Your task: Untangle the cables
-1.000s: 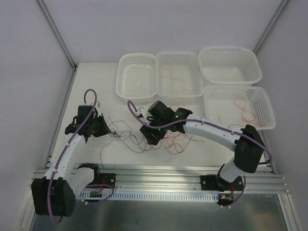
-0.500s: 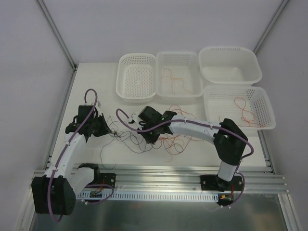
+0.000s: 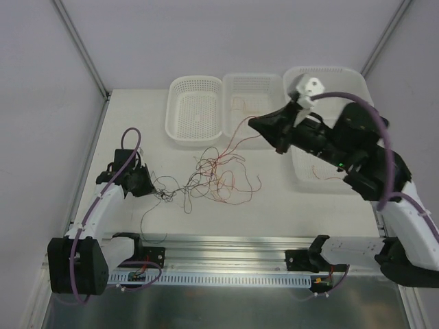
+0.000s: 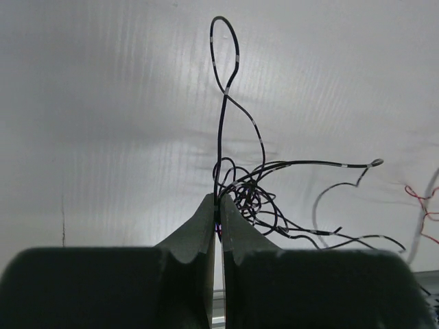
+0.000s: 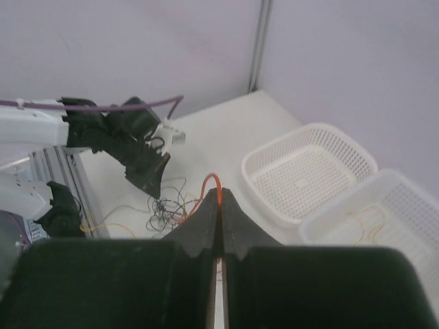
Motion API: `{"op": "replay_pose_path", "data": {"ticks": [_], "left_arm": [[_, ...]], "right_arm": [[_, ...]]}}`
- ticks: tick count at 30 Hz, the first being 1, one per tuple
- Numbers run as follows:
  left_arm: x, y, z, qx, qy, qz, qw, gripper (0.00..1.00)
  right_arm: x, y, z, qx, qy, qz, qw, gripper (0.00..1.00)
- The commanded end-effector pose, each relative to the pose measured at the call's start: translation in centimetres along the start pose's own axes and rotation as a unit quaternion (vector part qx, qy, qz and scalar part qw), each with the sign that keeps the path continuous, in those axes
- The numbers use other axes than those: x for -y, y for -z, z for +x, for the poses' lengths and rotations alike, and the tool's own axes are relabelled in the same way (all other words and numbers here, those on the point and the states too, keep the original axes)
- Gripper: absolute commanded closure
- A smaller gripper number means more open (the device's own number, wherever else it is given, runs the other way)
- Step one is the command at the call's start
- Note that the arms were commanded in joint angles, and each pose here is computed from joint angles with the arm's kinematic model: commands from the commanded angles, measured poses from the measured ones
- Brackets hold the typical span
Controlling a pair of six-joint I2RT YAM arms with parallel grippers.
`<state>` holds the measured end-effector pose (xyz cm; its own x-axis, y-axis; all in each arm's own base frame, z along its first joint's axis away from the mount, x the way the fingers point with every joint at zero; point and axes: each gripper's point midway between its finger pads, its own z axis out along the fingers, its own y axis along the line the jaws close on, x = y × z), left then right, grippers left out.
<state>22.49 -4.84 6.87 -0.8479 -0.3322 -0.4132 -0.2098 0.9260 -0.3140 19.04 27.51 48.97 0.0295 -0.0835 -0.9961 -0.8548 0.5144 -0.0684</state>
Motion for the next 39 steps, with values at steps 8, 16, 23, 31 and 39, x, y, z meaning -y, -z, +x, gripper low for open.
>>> {"op": "replay_pose_path", "data": {"ticks": [8, 16, 23, 31, 39], "left_arm": [[2.2, 2.5, -2.6, 0.045, 0.024, 0.038, 0.998, 0.77], [10.0, 8.7, -3.6, 0.107, -0.066, 0.231, 0.965, 0.09], [17.6, 11.7, -1.5, 0.136, -0.185, 0.347, 0.909, 0.03], [23.4, 9.6, 3.4, 0.109, -0.262, 0.387, 0.877, 0.03], [25.9, 5.6, 8.7, 0.081, -0.321, 0.366, 0.870, 0.07]], "right_arm": [[0.5, -3.0, 6.1, -0.062, -0.055, 0.018, 0.996, 0.99], [-0.4, -5.2, 9.1, -0.113, -0.093, -0.003, 0.989, 0.99], [-0.8, -5.6, 9.2, -0.117, -0.104, -0.012, 0.988, 0.99], [0.1, -5.2, 8.4, -0.109, -0.099, 0.008, 0.989, 0.99], [0.4, -4.7, 7.4, -0.097, -0.098, 0.016, 0.990, 0.99]]}}
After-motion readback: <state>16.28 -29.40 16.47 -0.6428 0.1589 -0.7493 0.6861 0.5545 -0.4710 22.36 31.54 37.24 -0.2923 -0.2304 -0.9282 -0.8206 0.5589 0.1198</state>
